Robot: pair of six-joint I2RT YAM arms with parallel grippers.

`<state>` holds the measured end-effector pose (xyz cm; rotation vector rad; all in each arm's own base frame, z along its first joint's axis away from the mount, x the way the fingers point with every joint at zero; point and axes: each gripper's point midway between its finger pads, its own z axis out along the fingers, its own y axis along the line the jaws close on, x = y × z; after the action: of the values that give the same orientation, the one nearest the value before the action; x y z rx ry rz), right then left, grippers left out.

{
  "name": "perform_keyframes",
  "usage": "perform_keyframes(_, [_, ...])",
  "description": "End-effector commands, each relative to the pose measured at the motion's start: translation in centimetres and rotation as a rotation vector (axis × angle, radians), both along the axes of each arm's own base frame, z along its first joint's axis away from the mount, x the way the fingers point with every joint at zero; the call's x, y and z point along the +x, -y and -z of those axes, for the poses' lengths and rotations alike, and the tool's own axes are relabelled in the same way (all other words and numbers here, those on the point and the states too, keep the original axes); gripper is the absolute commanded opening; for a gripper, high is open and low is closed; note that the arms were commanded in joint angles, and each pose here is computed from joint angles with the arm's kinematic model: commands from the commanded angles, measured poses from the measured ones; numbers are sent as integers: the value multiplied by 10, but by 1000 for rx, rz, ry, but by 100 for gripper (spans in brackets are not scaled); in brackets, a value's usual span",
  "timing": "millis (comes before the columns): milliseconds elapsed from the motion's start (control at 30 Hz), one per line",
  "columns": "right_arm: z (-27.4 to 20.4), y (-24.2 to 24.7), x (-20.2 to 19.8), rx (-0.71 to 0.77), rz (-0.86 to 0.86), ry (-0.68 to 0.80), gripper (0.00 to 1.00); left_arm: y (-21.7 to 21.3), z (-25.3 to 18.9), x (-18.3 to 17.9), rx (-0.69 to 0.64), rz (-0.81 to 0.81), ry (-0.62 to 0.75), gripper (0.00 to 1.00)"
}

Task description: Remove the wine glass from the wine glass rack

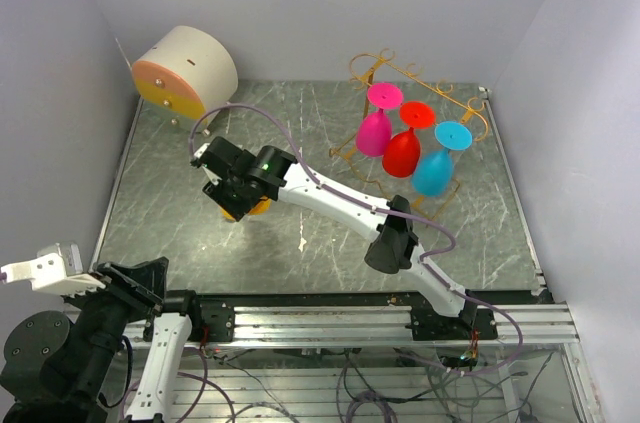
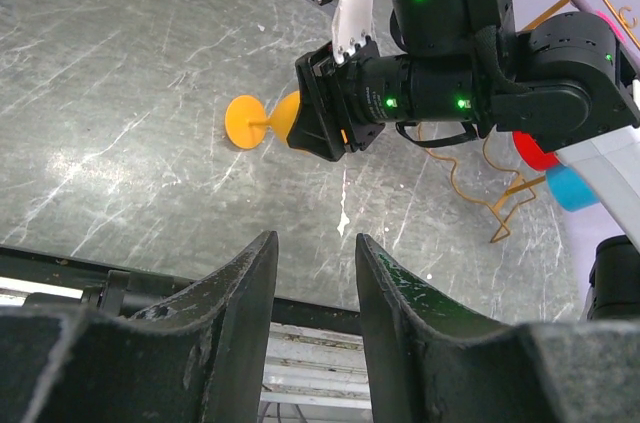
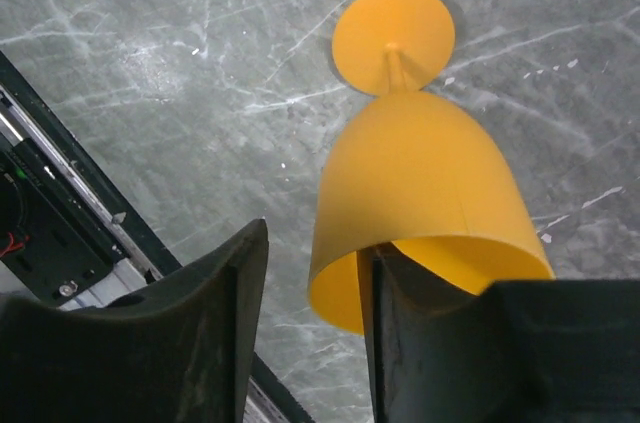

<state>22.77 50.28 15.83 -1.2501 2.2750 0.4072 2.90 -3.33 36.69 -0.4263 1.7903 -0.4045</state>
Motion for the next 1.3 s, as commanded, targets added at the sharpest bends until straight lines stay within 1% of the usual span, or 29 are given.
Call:
perform_keyframes(0, [-26,-7,8,77,9,46,43,6,3,-1,13,34,-1,47])
perform_keyframes(167, [-50,-16,10,158,-4,71,45,6,2,-1,16,31,-1,47])
perform_keyframes(267, [-55,-19,14,183,-3,79,47,5,1,-1,17,31,-1,47])
perform_keyframes(533, [-46,-17,35,187,48,82,50,3,3,0,22,20,-5,47])
perform_keyframes(667, [-44,-17,44,189,68,105,52,3,6,1,21,20,-11,47])
perform_keyframes(833, [-37,-10,55,171,100,97,52,2,8,3,24,12,-17,47])
perform_keyframes(933, [-39,-8,55,177,94,106,52,1,10,5,23,10,-21,46])
perform_keyframes(1133, [-66,-10,53,242,81,127,52,4,9,9,16,24,-19,48])
perform_keyframes(1267, [-102,-5,49,312,81,159,52,9,1,13,14,57,6,55])
